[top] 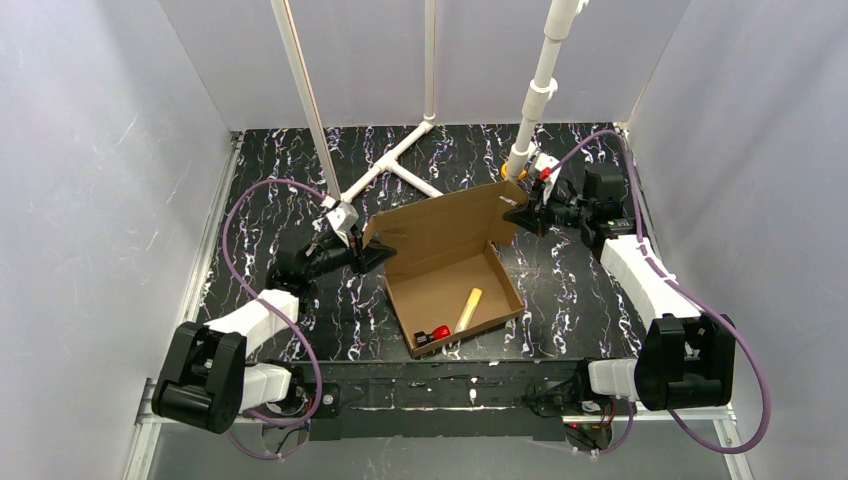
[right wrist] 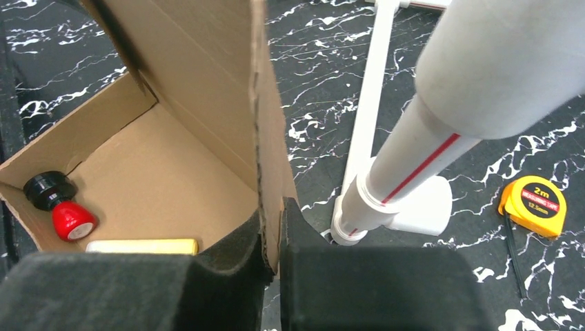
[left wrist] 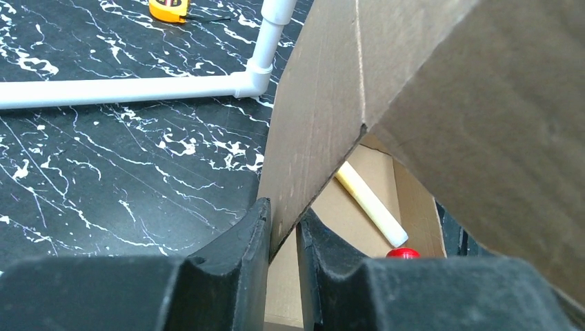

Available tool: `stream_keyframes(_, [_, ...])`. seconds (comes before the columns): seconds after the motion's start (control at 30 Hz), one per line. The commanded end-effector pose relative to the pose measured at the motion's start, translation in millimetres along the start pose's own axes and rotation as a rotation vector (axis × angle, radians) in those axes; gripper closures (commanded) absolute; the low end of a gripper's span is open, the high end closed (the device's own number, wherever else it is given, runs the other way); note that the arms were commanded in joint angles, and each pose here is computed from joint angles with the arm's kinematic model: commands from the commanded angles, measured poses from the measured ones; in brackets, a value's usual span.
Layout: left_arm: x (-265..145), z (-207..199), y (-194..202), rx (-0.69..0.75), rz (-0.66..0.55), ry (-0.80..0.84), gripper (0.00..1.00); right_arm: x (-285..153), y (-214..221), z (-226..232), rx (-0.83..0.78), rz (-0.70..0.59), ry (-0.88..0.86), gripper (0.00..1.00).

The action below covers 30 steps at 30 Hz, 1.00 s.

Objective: Fold the paper box

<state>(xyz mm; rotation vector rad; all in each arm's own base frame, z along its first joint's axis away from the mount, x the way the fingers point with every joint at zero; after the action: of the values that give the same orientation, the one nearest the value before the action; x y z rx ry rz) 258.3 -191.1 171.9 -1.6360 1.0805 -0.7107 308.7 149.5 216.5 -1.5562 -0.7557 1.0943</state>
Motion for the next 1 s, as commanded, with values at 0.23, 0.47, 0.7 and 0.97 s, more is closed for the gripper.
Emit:
stream_keyframes(0.23, [-8,-5,-11,0.197,-0.045,-0.014,1.0,-5,4,46,0.038,0.0,-0.217,0.6])
stream_keyframes(0.47, [-11,-6,-9,0.235,-0.027,-0.016,1.0,-13,1,54,-0.001,-0.016,-0.267,0.43])
stream_keyframes(0.7, [-15,-8,-6,0.319,-0.002,0.004,1.0,-28,-4,40,0.003,-0.043,-0.219,0.44])
stream_keyframes(0.97, [-17,-14,-3,0.384,0.034,0.056,1.0,-43,4,-29,0.134,-0.001,0.163,0.97])
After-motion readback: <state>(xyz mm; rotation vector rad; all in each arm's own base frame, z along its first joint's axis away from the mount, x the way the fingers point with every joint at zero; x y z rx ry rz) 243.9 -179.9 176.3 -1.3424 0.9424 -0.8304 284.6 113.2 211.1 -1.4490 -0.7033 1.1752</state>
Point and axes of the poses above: each gripper's point midway between its finger pads, its own x axis out along the fingers, its own z axis along the line the jaws close on, y = z × x, the point moved 3 cm from there along -x, back along the fingers, and after that the axes turned 3 degrees about -x, right-handed, at the moved point
